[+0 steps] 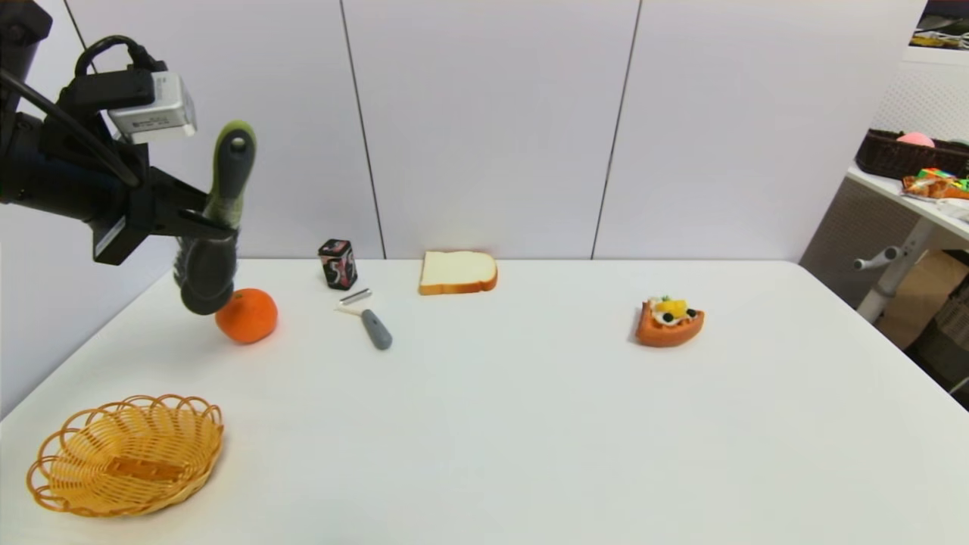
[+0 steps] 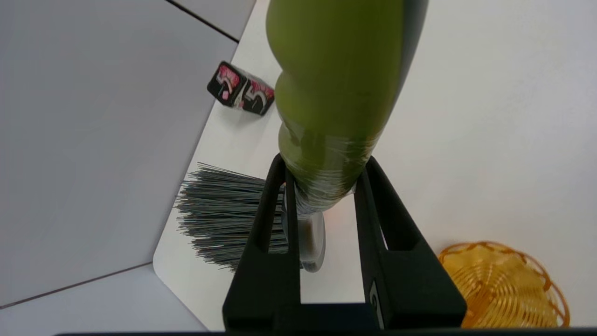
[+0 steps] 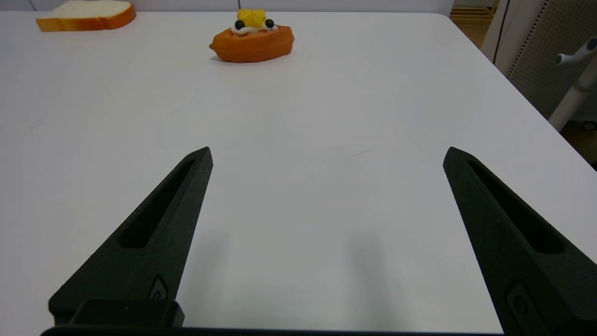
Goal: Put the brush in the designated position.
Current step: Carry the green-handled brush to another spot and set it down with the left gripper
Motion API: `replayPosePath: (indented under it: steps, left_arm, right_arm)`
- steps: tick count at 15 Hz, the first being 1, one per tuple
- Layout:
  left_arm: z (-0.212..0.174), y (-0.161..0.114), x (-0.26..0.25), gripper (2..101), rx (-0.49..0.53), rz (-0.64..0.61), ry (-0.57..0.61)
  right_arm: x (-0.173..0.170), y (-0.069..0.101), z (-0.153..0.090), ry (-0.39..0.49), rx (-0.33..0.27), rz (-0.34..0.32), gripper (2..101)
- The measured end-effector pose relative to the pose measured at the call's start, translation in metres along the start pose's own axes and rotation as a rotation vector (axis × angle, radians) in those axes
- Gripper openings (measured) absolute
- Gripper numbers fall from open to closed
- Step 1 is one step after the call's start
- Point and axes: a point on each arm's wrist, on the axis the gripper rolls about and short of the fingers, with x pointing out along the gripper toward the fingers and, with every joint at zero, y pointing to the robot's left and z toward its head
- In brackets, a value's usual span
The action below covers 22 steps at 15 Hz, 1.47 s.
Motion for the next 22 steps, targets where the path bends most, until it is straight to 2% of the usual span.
replayPosePath:
  steps: [6, 12, 22]
  left_arm:
    - [-0.031, 0.008, 0.01, 21.7, 0.11, -0.067, 0.096]
    - [-0.057, -0.002, 0.017, 21.7, 0.121, -0.242, 0.309]
    - [-0.082, 0.005, 0.05, 21.7, 0.169, -0.357, 0.333]
  right_arm:
    - [0.0, 0.0, 0.0, 0.0, 0.0, 0.0, 98.0]
    - [0.0, 0.0, 0.0, 0.0, 0.0, 0.0, 98.0]
    - [0.0, 0.0, 0.0, 0.0, 0.0, 0.0, 98.0]
